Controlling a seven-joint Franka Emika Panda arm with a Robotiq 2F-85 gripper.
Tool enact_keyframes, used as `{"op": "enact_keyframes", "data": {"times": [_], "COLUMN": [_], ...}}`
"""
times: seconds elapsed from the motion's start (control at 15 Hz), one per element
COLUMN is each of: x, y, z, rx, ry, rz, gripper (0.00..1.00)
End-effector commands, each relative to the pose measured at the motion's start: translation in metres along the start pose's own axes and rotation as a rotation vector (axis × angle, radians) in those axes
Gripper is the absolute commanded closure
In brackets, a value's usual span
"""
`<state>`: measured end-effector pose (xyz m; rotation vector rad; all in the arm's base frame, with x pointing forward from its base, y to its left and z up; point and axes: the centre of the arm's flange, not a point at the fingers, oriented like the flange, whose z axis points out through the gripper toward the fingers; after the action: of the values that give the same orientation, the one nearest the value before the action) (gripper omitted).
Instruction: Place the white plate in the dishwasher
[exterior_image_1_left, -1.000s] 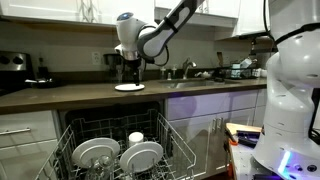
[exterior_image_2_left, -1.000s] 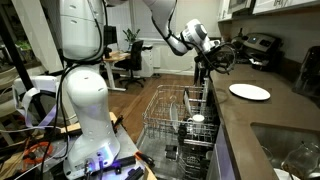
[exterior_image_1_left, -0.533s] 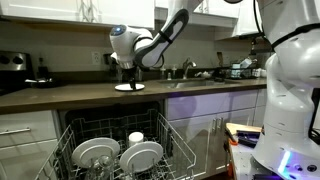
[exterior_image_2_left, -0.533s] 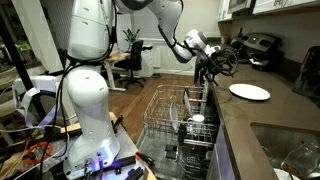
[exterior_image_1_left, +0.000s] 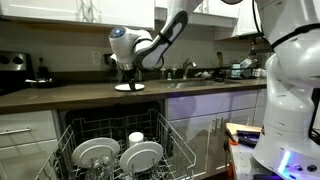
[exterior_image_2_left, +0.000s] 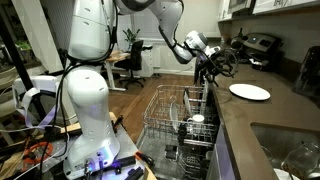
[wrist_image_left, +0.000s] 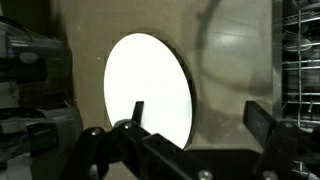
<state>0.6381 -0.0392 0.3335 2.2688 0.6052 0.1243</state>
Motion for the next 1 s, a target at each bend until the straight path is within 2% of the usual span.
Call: {"op": "enact_keyframes", "data": {"times": [0.0, 0.4, 0.67, 0.93], "x": [0.001, -0.005, -0.012, -0.01], "y": [-0.011, -0.018, -0.011, -0.003], "z": [0.01, 0.039, 0.059, 0.061], "rx": [-0.043, -0.133, -0.189, -0.197], "ry": [0.012, -0.002, -0.009, 0.002], "rz": [0.019, 0.03, 0.058, 0.097], "gripper": [0.0, 0.0, 0.0, 0.0]}}
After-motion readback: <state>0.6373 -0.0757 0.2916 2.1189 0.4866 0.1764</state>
